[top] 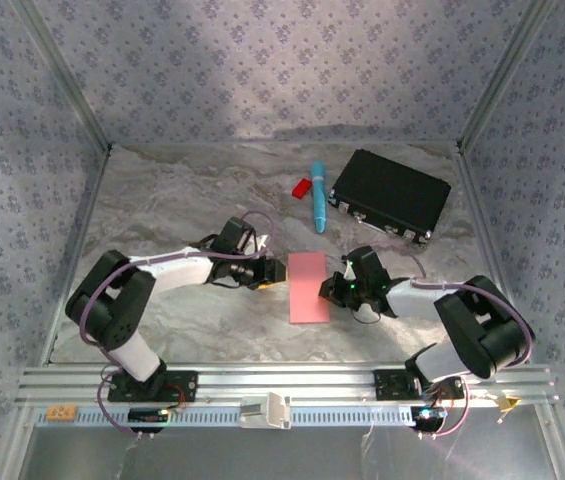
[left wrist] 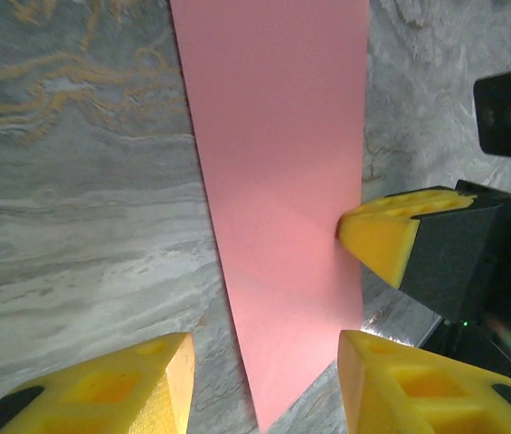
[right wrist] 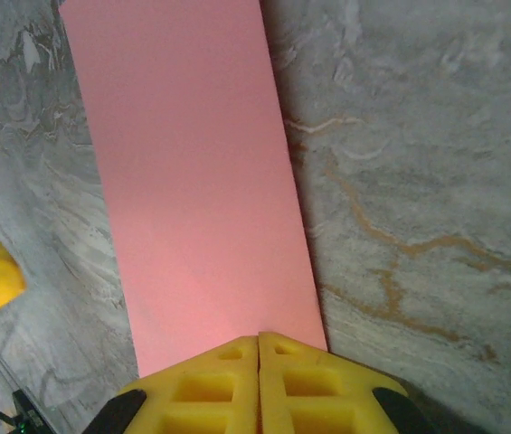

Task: Fold a paper plane with a square sheet of paper (pick it up from the middle)
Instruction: Third fold the triangle at the center of the table.

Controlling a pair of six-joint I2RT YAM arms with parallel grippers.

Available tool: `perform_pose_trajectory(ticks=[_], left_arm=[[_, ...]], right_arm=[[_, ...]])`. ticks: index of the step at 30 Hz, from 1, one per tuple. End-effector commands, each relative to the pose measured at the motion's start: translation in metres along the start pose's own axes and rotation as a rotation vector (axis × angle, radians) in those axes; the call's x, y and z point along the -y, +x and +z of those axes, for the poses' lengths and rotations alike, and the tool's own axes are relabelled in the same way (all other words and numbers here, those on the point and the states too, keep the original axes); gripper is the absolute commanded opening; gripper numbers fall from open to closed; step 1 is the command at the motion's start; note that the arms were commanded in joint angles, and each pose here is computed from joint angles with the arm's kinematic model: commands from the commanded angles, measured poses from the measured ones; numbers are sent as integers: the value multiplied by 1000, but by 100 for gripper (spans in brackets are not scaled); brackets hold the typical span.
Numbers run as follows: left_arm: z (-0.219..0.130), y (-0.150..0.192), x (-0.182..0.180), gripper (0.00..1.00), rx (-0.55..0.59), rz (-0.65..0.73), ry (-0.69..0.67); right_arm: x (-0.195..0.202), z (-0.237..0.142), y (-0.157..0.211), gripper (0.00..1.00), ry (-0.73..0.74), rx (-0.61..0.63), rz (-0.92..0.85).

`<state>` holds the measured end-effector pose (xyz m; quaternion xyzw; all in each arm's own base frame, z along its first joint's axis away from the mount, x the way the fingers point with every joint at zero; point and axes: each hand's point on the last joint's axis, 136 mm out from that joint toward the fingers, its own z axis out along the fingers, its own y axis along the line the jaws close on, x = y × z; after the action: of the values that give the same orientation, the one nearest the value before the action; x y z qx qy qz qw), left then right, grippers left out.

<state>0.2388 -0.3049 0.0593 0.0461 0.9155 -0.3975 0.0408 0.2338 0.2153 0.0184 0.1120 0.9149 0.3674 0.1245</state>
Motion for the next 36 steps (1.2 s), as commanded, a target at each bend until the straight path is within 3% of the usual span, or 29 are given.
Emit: perform_pose_trajectory(ticks=[1,17,36], left_arm=[[10,2,16,44,-41,6,53],[38,15,-7,35,-116,-43,-35],[47,16,1,27,-124,-38,23]], right_arm=[[25,3,13,8,64,-35,66],[38,3,16,7,107,-30,100],[38,2,14,7,104,-20,96]])
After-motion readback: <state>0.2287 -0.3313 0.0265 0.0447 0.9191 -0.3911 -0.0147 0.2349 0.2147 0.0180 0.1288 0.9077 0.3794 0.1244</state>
